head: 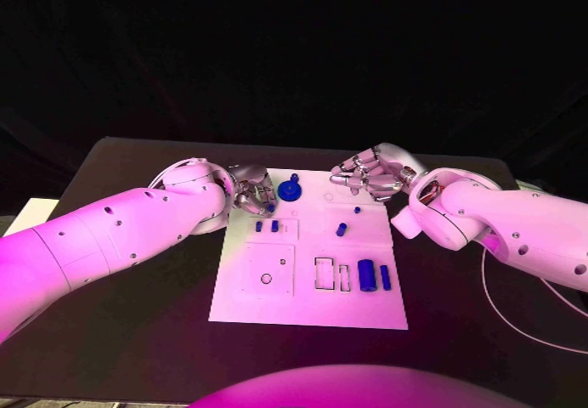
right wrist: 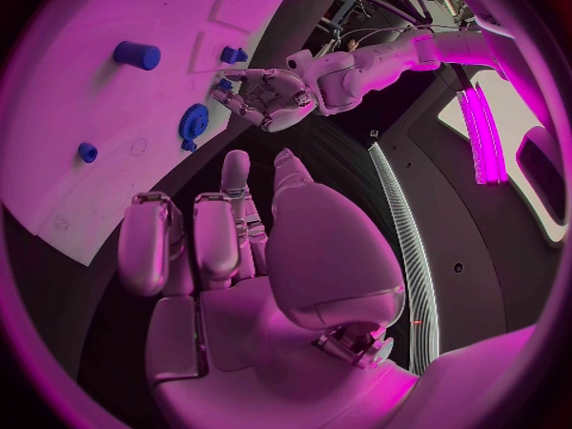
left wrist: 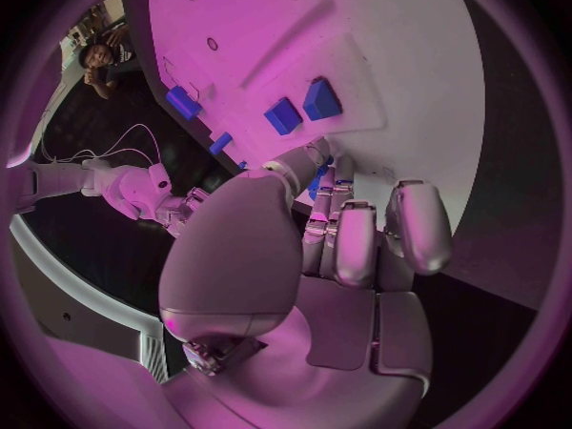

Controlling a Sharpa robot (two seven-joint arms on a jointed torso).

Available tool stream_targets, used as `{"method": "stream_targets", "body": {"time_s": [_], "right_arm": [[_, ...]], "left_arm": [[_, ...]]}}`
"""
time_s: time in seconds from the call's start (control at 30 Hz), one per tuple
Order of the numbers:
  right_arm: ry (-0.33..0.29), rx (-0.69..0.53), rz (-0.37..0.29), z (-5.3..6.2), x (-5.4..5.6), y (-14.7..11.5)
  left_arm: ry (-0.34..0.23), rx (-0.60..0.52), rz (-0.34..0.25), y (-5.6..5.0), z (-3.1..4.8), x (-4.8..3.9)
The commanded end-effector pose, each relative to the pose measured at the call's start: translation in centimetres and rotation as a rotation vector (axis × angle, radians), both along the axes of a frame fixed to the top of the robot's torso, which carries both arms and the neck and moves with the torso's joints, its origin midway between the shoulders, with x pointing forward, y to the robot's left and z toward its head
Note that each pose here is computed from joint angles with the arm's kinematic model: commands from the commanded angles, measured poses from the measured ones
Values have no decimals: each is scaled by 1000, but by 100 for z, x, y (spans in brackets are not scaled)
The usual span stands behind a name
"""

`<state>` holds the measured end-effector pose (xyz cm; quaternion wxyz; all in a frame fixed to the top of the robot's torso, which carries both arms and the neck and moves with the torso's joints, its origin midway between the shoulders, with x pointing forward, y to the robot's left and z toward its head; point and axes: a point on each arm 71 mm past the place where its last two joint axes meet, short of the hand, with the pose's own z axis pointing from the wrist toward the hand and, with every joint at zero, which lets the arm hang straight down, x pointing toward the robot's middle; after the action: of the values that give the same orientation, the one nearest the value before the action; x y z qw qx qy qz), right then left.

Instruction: Assemble the parts on the task board

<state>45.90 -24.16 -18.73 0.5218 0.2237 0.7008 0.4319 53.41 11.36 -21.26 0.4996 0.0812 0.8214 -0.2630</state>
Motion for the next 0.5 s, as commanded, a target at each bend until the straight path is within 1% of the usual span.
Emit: {"method": "stream_targets", "body": {"time_s": [0.03, 0.2, 0.33, 0.43, 0.5], "right_arm": [[4, -4, 8, -10, -1, -3], [10, -22, -2, -27, 12, -38], [-6, -85, -11, -45, 34, -99], [-41, -175, -15, -60, 60, -165], [-68, -247, -14, -68, 79, -211]], "left_arm": [[13, 3, 6, 24, -14, -4], [24, -3, 21, 88, -13, -5], [35, -24, 49, 204, 8, 0], [39, -80, 82, 332, 63, 15], [42, -161, 116, 420, 124, 34]]}}
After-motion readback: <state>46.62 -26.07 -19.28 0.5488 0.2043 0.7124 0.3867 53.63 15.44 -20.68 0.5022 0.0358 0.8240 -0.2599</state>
